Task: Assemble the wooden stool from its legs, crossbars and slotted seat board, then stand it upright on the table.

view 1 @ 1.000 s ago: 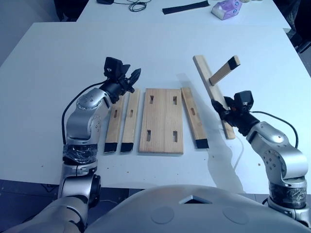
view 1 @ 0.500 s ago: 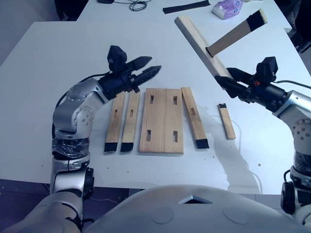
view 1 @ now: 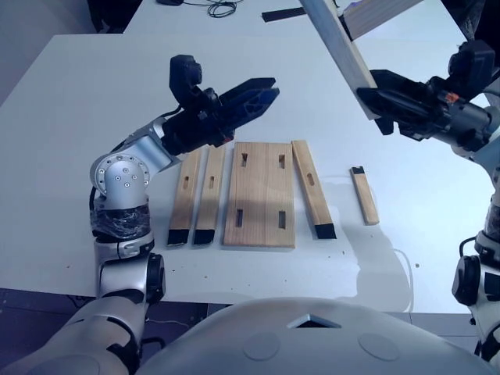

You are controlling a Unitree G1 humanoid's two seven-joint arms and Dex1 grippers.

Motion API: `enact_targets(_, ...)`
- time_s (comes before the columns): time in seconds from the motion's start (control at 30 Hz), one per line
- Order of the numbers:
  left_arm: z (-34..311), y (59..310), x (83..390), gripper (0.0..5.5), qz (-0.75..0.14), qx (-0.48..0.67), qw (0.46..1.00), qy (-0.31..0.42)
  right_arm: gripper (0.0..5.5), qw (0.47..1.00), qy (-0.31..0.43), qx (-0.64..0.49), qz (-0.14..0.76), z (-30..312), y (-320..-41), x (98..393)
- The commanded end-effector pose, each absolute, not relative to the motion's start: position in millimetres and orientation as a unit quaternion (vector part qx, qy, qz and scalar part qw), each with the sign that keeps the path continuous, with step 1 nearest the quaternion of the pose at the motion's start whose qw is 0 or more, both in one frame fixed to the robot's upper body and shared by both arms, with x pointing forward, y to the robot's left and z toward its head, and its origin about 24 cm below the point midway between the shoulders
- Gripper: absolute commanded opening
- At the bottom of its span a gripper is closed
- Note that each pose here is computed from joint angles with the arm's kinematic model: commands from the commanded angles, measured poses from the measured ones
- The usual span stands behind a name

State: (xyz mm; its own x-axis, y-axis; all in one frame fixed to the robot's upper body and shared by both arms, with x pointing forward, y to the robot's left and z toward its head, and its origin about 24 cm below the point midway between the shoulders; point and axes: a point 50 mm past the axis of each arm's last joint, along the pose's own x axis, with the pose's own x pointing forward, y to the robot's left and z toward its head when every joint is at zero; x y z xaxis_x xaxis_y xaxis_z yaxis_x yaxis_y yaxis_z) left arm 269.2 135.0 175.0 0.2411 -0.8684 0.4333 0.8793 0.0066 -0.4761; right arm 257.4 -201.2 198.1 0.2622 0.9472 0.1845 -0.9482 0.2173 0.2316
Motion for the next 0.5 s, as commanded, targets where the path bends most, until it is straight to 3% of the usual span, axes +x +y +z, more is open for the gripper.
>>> enact_targets(0.03,181.2,126.3,272.0,3.17,-0.620,-0.345,0.704,-0.012,2.05,0.758,0.009,0.142,0.637,200.0,-195.2,253.6)
enact_targets(0.5,192.1,109.4,260.5,3.17,-0.655,-0.337,0.676,-0.008,2.05,0.731,0.049,0.137,0.666,183.9,-181.5,244.5)
